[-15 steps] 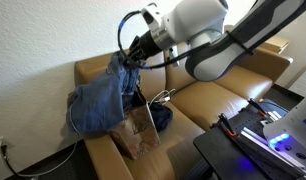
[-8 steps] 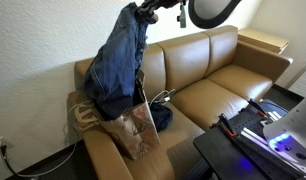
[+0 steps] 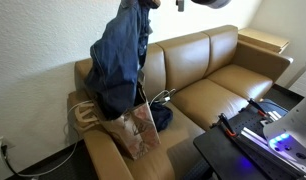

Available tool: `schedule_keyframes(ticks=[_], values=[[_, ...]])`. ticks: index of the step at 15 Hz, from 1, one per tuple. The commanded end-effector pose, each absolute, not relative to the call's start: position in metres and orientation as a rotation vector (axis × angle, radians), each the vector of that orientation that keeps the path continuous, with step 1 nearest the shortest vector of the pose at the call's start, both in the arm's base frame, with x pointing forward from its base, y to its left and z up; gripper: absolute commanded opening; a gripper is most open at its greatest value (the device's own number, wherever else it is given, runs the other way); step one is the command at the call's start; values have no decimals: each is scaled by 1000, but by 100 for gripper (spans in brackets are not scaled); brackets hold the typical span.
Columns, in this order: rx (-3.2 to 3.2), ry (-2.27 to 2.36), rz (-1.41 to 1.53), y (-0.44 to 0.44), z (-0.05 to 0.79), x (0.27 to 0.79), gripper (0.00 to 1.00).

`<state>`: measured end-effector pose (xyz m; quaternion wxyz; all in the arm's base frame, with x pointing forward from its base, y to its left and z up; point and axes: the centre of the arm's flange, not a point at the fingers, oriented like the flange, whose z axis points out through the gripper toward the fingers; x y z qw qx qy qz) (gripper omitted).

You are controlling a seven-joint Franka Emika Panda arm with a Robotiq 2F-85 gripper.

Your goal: Put the jeans on the couch

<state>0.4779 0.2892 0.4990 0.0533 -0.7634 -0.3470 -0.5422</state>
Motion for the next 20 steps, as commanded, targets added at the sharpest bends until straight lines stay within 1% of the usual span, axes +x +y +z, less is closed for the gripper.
schedule_keyframes(ticks=[1,5,6,8,9,11,13,16,20], values=[[-2327,-765,-1742,251,582,503,3],[-2346,-446,-1803,188,640,542,3],[-2346,-577,-1751,211,590,546,10],[-2365,-484,-1763,184,606,560,10],[-2369,-470,-1766,179,608,562,3],[-2403,-323,-1774,164,601,582,3],[-2387,-137,-1766,113,637,597,3],[-2393,110,-1775,53,664,595,3],[-2390,458,-1774,-56,703,602,3]])
